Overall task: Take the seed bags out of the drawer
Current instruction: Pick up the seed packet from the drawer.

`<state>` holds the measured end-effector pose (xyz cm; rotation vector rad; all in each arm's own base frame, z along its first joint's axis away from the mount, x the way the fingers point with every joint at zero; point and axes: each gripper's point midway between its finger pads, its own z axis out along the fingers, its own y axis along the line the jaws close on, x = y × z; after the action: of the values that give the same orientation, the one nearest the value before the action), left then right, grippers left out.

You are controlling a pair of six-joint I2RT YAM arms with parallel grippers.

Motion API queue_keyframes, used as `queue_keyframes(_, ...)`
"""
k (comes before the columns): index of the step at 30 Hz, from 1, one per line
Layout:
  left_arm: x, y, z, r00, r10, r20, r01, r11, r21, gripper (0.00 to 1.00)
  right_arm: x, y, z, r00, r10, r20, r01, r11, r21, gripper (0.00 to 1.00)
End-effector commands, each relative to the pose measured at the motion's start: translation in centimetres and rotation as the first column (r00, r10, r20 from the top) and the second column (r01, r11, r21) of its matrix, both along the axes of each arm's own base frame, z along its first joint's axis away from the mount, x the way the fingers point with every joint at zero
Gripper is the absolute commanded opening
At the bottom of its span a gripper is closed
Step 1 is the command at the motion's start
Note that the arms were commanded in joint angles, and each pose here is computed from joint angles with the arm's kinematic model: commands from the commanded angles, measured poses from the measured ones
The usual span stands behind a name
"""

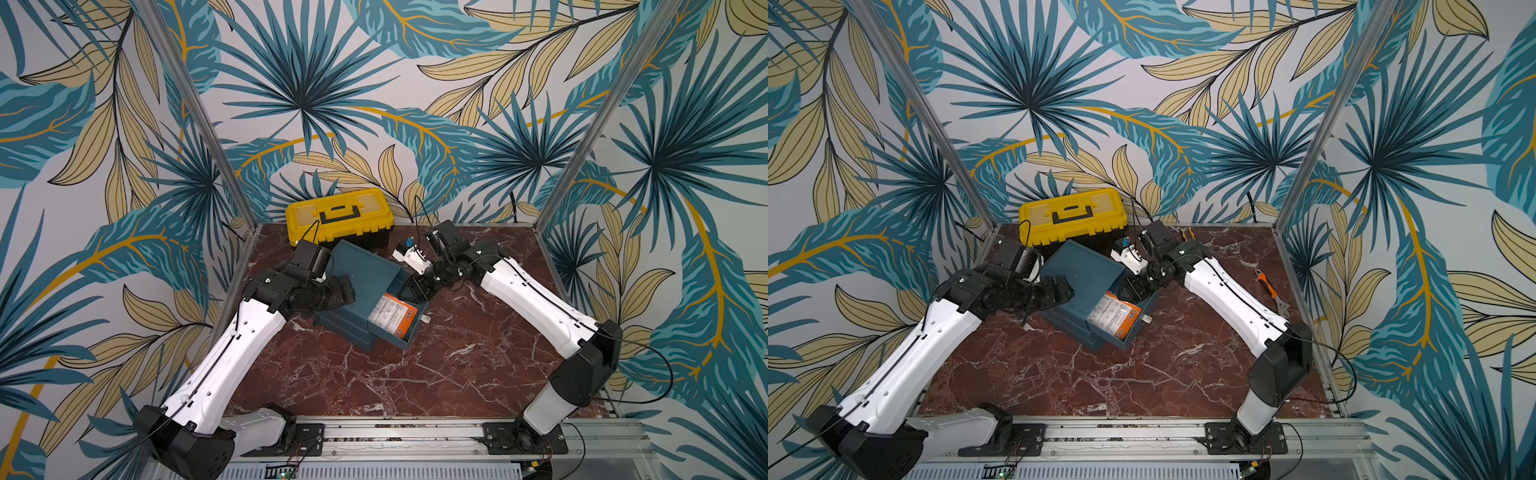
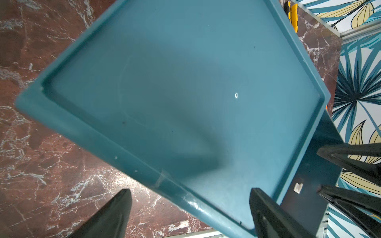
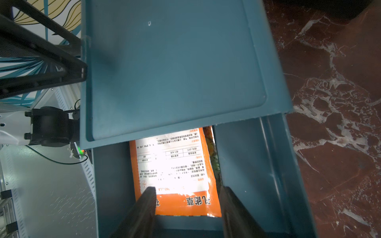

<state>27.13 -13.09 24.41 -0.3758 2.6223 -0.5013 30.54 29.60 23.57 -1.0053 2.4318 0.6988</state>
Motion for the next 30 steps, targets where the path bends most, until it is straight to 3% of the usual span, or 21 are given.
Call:
queue_keyframes(1, 0.8, -0.1, -0.4, 1.0, 0.019, 0.017, -0.019, 1.0, -0.014, 0.92, -0.4, 0.3, -1.9, 0.998, 0.023, -0.051, -0.024, 0.999, -0.025, 0.53)
queue_keyframes(17, 2.9, -0.1, -1.6, 1.0, 0.014, 0.005, -0.014, 1.0, 0.01, 0.81, 1.0, 1.3, -3.2, 0.999, -0.001, -0.041, -0.001, 0.998, -0.057, 0.51)
queue_keyframes(30, 2.8, -0.1, -2.0, 1.0, 0.008, -0.002, -0.008, 1.0, 0.007, 0.81, 2.2, 2.1, -4.1, 0.999, -0.015, -0.04, 0.012, 0.997, -0.073, 0.52)
